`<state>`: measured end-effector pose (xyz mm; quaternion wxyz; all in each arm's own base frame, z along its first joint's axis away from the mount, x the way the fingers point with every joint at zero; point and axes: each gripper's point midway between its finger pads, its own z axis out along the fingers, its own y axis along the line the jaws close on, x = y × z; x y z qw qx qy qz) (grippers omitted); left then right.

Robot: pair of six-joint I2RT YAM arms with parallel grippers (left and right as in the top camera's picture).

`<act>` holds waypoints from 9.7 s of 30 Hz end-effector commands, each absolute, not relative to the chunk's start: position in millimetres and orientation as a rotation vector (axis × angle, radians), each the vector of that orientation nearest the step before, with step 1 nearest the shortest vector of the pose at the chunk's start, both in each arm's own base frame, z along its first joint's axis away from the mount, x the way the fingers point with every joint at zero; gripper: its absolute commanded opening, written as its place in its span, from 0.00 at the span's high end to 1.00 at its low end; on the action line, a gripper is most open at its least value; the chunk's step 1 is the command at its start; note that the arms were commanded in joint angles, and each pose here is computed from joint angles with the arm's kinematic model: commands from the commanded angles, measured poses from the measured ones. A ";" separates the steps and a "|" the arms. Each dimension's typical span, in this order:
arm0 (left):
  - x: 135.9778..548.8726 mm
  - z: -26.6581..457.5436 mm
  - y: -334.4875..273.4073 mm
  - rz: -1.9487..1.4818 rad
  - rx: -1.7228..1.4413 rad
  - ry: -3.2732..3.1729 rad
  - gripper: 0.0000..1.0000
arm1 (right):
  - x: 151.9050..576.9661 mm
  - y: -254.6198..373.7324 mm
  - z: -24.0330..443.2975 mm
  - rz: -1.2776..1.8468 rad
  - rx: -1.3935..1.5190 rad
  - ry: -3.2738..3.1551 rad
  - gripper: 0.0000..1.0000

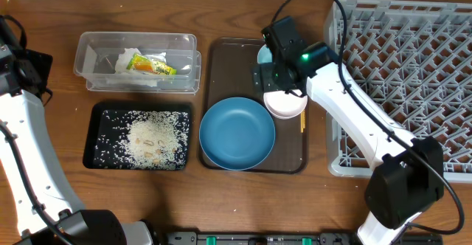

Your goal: Sort waste into correct bins and load items into the dishwasher rack

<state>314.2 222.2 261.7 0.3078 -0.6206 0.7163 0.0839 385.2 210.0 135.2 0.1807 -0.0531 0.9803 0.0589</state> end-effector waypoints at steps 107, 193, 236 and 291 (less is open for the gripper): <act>313.0 262.0 223.9 0.233 -1.640 1.896 0.08 | 371.7 -241.8 222.2 1.155 0.277 1.684 0.99; 313.0 262.0 223.9 0.233 -1.640 1.896 0.08 | 447.9 -233.6 158.8 -0.676 0.710 2.423 0.22; 313.0 262.0 223.9 0.233 -1.640 1.896 0.08 | 404.0 -201.9 253.2 0.430 0.785 2.220 0.99; 313.0 262.0 223.9 0.233 -1.640 1.896 0.08 | 293.0 -276.3 243.1 0.096 1.300 1.815 0.54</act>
